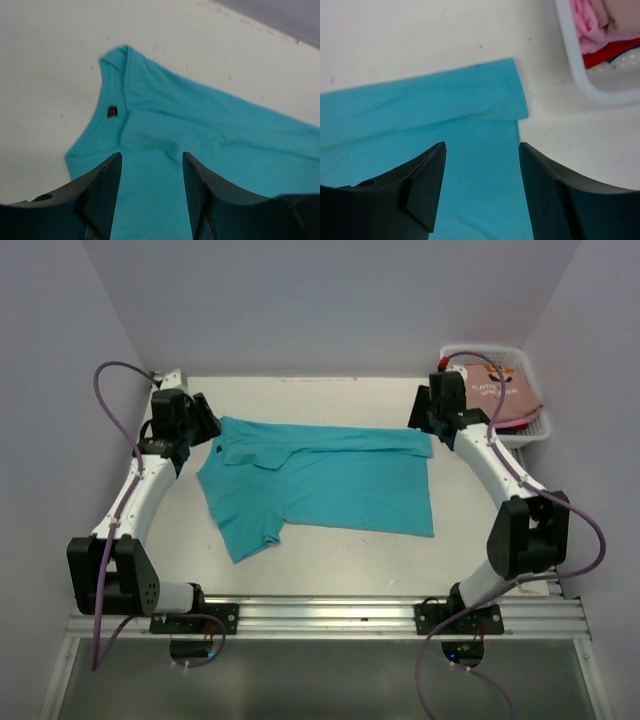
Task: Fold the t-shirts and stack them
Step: Fold the tshirt
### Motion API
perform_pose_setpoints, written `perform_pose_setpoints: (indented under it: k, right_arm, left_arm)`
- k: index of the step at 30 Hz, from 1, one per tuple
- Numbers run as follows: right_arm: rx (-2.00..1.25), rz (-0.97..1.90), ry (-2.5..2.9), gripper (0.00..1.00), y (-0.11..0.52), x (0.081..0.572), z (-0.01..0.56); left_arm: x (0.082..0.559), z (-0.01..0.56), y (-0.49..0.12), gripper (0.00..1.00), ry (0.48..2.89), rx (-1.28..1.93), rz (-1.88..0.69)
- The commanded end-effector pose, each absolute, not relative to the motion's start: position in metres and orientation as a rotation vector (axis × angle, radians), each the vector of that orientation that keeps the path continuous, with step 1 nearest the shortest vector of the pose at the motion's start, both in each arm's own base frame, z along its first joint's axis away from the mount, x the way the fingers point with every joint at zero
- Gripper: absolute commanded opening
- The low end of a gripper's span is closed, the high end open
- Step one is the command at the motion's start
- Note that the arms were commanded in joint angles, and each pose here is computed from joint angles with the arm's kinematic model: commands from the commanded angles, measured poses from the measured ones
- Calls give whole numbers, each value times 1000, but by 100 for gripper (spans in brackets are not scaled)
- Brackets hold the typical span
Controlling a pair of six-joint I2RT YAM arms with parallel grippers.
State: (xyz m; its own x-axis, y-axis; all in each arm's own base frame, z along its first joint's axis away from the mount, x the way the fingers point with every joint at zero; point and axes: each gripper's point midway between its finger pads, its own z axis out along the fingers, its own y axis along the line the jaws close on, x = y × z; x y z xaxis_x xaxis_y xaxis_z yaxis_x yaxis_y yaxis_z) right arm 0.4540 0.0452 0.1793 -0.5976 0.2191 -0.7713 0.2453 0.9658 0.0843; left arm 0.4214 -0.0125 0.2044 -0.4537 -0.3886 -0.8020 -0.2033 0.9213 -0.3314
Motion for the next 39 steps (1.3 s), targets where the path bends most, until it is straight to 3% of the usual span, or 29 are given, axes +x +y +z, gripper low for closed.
perform_pose_setpoints:
  k: [1,6,12,16,26,39]
  right_arm:
    - [237,-45,2337,65,63,400,162]
    - [248,-21,2403,67,68,340,139]
    - [260,63,2433,68,72,301,139]
    - [240,101,2422,68,74,291,143]
    - [223,77,2403,68,67,282,150]
    - [213,66,2405,69,66,281,149]
  left_arm:
    - [333,143,-51,56,2428,-294,-274]
    - [266,130,-89,61,2535,-204,-394]
    - [228,135,-78,64,2650,-95,-173]
    - [216,114,-64,63,2769,9,29]
    - [175,57,-108,59,2992,388,100]
    - [159,35,-99,61,3109,359,304]
